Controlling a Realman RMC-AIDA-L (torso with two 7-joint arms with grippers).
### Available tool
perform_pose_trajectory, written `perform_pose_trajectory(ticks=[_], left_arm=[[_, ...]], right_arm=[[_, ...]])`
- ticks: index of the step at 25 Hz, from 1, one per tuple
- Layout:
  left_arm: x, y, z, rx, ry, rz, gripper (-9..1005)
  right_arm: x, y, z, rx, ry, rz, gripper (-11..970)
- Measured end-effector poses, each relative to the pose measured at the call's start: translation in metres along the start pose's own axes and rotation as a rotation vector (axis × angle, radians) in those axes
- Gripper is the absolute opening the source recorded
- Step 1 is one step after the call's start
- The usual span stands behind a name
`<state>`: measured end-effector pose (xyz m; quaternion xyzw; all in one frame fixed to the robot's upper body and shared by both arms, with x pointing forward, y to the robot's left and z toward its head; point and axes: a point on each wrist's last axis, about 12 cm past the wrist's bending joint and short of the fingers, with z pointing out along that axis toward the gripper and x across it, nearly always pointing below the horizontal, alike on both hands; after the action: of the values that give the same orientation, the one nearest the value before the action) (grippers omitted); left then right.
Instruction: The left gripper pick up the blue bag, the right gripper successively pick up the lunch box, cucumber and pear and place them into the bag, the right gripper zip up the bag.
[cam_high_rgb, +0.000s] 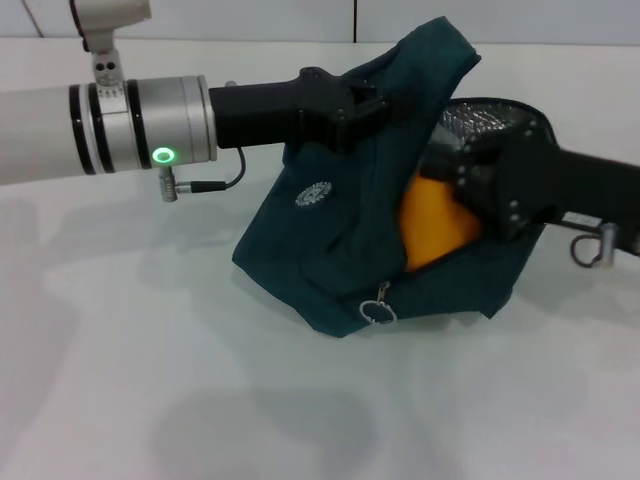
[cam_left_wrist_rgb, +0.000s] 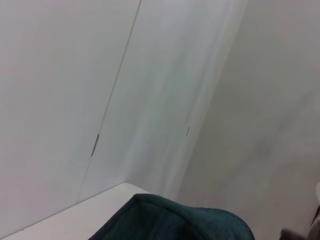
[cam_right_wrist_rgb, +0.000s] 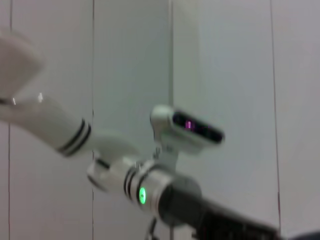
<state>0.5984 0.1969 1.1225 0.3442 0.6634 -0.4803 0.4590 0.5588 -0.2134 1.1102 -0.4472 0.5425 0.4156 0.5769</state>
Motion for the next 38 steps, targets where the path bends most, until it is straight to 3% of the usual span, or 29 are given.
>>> perform_pose_trajectory(ticks=[5, 16, 17, 21, 25, 31, 38], left_arm=[[-0.002, 0.000, 0.003, 0.005, 0.000, 0.002, 41], [-0.001, 0.000, 0.003, 0.001, 0.001, 0.002, 41], [-0.001, 0.000, 0.002, -0.001, 0.001, 0.001, 41], [0.001, 0.001, 0.000, -0.009, 0.002, -0.001, 41], [0.001, 0.001, -0.001, -0.011, 0.006, -0.001, 41], [0.005, 0.001, -0.005, -0.020, 0.009, -0.006, 40], [0.005, 0.000, -0.002, -0.009, 0.016, 0.000, 44]], right_arm=[[0.006, 0.003, 0.007, -0.015, 0.036, 0.007, 39], [0.005, 0.009, -0.005, 0.021, -0.038, 0.027, 63], [0.005, 0.010, -0.008, 0.031, -0.050, 0.034, 65], [0.004, 0.020, -0.034, 0.084, -0.135, 0.043, 306], [0.000, 0.037, -0.080, 0.131, -0.197, 0.022, 468], [0.015, 0.060, -0.125, 0.125, -0.068, 0.077, 463], [0.047, 0.066, -0.118, 0.173, 0.113, 0.158, 425]])
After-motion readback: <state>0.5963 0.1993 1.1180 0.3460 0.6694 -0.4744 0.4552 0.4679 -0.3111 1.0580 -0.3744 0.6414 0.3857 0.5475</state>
